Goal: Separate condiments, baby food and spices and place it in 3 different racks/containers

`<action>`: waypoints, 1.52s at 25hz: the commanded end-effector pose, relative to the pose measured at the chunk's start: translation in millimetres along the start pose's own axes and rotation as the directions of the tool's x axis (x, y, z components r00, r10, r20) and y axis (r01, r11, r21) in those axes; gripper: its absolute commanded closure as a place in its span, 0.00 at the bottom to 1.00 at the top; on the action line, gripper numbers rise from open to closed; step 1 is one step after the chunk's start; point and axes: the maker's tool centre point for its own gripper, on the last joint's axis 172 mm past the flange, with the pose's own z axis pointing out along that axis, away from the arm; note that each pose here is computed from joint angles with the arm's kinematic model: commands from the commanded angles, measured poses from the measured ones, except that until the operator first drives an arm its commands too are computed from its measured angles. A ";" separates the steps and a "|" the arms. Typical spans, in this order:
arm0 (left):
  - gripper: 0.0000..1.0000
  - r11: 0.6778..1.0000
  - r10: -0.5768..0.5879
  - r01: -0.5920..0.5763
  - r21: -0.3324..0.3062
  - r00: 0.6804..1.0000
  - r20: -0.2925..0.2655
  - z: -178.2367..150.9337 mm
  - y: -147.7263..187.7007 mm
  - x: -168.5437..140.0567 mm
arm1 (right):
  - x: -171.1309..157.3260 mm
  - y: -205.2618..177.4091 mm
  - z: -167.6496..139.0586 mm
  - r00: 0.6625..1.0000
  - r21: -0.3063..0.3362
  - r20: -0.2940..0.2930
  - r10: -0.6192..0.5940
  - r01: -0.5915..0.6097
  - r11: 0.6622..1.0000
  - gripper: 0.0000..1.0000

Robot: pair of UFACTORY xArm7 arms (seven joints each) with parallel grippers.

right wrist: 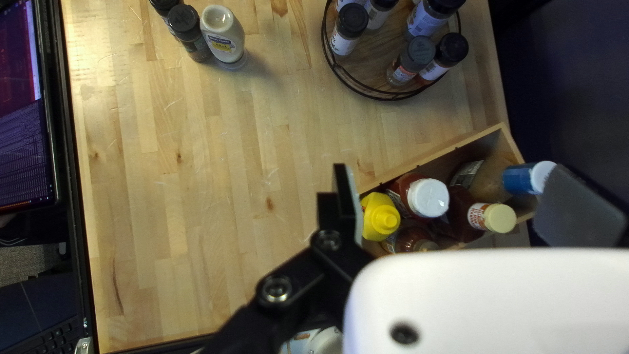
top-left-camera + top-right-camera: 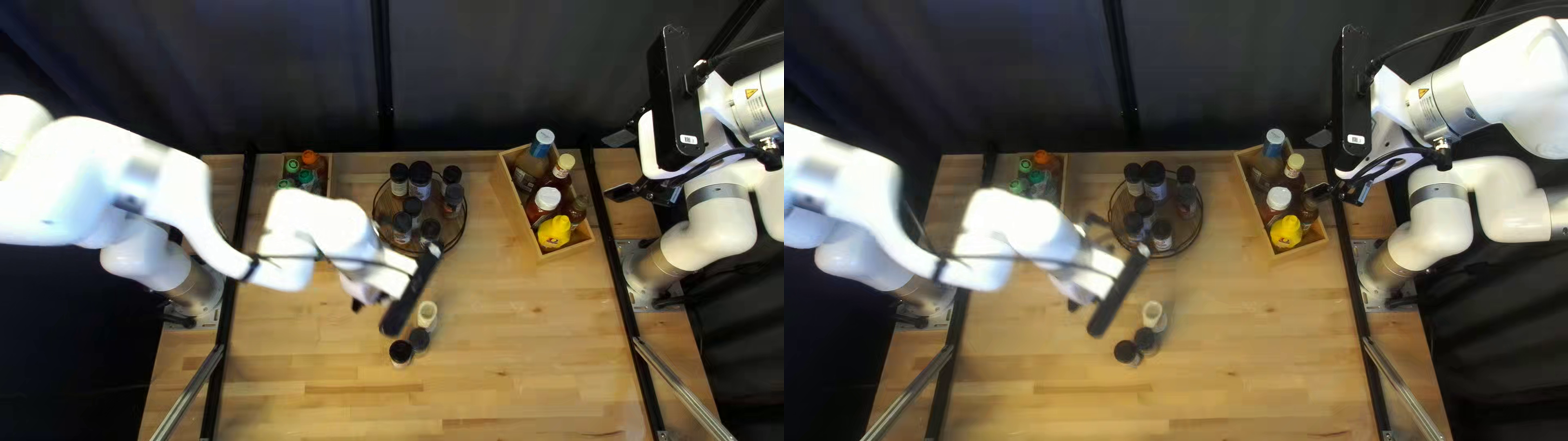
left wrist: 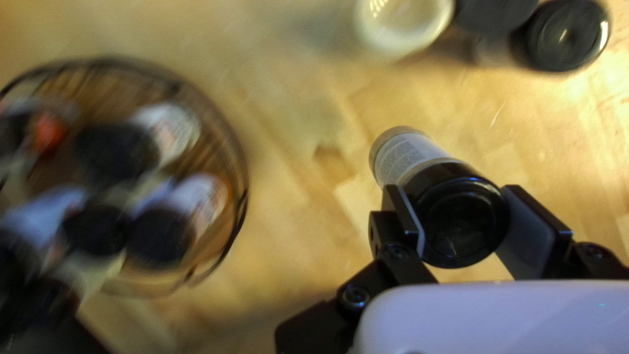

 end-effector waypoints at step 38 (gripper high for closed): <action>1.00 0.854 -0.521 0.520 0.025 0.853 0.030 102.5 -146.6 -25.1 | 0.0 0.0 0.0 1.000 0.000 0.000 0.000 0.000 1.000 0.00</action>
